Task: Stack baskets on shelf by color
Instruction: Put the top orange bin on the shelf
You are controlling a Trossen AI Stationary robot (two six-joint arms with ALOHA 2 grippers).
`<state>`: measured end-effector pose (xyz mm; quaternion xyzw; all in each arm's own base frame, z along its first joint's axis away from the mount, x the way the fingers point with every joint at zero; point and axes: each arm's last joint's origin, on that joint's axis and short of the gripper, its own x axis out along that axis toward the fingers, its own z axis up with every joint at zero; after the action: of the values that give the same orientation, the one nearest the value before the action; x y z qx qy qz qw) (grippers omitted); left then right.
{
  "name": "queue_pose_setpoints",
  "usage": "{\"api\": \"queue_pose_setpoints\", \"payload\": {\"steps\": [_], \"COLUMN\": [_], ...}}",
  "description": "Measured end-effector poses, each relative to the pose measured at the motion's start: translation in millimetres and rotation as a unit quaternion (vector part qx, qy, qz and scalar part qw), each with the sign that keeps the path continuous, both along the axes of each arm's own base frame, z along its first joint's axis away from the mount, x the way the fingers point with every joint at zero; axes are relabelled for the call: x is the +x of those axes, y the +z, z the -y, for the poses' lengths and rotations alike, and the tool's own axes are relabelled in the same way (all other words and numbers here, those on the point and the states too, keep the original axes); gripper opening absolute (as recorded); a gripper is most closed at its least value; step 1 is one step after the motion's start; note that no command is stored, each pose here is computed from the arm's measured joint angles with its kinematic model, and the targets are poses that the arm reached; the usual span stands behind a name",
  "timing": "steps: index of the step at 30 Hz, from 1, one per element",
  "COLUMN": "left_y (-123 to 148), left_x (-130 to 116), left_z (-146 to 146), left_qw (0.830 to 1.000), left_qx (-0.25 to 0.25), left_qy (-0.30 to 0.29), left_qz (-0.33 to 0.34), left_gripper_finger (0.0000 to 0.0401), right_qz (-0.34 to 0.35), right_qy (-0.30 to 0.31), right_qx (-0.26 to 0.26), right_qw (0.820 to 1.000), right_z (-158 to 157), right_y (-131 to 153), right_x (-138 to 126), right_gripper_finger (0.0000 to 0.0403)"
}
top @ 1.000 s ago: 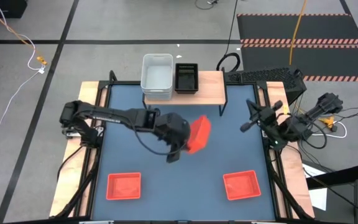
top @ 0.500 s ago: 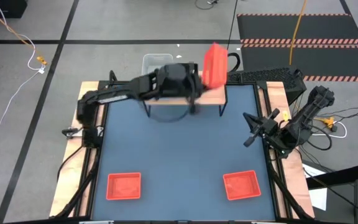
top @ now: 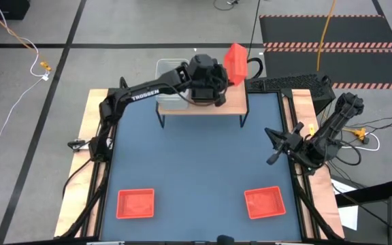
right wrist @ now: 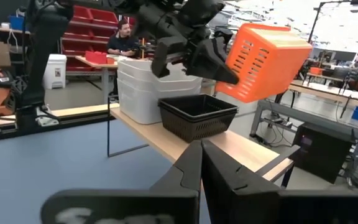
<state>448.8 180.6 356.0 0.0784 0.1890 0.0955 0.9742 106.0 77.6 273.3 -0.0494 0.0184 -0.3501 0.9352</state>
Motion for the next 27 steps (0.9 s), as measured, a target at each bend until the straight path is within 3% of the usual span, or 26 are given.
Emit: {"api": "queue_pose_setpoints", "payload": {"steps": [10,17,27], "left_y": [-9,-14,-45], "left_x": [8,10,21], "left_z": [20,25,25], "left_qw": [0.999,0.997,0.993], "left_qx": [0.012,0.036,0.036], "left_qy": [-0.01,0.027,0.021], "left_qz": [-0.033,-0.057,-0.113], "left_gripper_finger": [0.0007,0.0045,0.0037], "right_qz": [0.024,0.026,0.023], "right_qy": [0.003,0.021,0.026], "right_qx": [0.028,0.031,0.028], "right_qw": [0.999,0.999,0.999], "right_z": [-1,-5,-6], "right_y": [-3,-3,-3], "right_x": [0,-3,-4], "right_gripper_finger": [0.0,0.0,0.0]}}
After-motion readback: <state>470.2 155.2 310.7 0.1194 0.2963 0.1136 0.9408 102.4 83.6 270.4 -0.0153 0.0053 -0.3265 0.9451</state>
